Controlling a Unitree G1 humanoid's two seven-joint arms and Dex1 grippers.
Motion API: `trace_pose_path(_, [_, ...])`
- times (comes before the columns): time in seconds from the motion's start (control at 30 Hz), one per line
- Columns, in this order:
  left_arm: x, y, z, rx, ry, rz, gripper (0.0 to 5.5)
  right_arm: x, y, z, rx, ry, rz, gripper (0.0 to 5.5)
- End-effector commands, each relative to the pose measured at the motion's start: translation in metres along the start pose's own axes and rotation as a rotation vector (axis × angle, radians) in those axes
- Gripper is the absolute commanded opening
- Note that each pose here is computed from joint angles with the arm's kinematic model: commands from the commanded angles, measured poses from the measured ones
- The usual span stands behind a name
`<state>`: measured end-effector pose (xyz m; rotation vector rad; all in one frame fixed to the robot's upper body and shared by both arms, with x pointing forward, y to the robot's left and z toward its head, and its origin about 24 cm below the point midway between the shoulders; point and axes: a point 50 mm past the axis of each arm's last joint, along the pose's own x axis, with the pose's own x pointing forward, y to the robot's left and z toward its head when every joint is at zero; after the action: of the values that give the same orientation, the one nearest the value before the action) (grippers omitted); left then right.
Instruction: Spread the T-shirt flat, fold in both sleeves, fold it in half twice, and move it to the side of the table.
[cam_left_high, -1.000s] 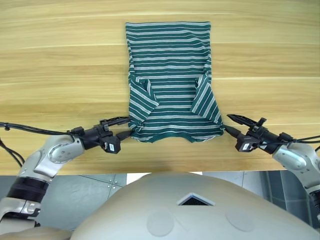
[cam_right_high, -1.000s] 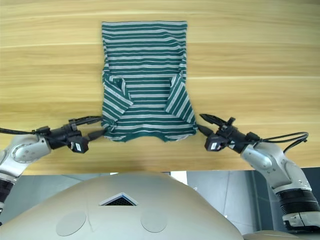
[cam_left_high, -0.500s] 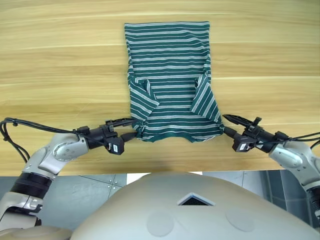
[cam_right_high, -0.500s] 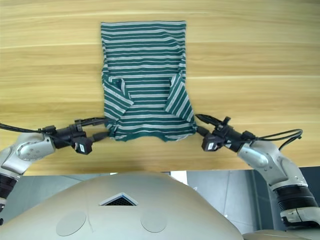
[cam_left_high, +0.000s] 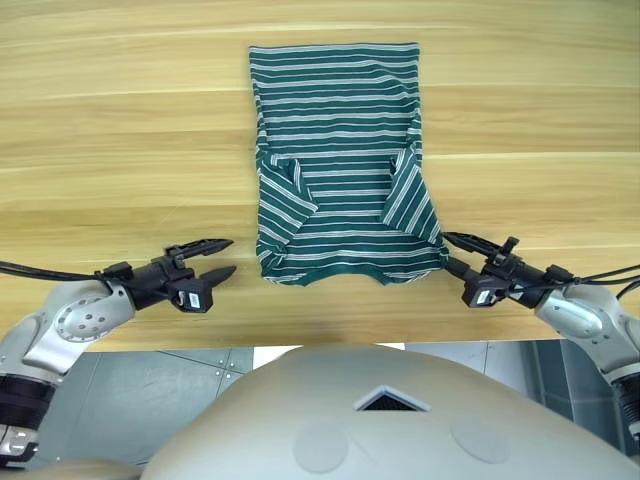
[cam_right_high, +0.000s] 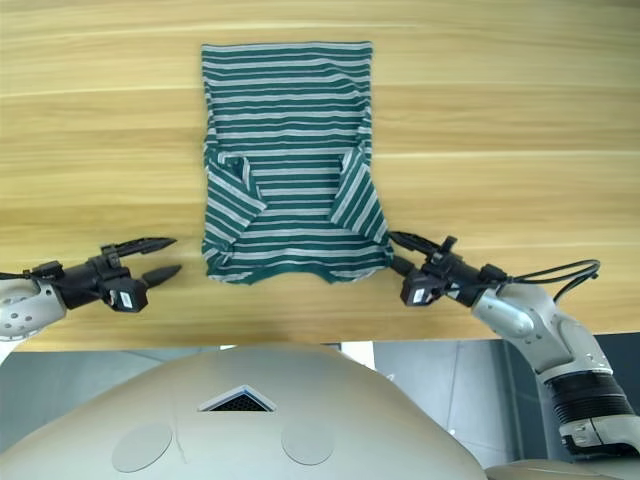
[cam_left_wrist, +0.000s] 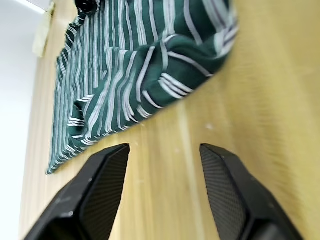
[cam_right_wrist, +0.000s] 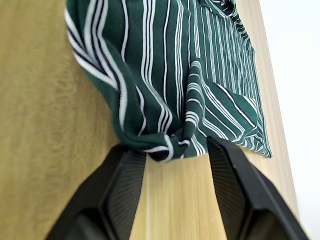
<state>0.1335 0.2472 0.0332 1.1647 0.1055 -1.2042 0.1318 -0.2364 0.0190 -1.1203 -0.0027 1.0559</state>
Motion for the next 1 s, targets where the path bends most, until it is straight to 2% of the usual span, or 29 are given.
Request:
trace_pose_path(0.03, [0.025,-0.031,-0.009,-0.005,0.049,-0.186,2.64,0.002,0.025,-0.001,0.029,0.027,0.134,2.19])
trace_pose_path(0.27, [0.044,-0.032,0.0,0.041,-0.04,-0.219,2.64,0.006,0.028,0.001,0.036,0.015,0.133,2.19])
trace_pose_path(0.63, [0.033,-0.057,0.025,0.017,-0.137,-0.333,2.64,0.009,0.027,0.002,0.038,0.007,0.129,2.19])
trace_pose_path(1.0, [0.036,-0.046,0.016,0.023,-0.097,-0.273,2.64,0.013,0.024,0.003,0.033,-0.01,0.124,2.19])
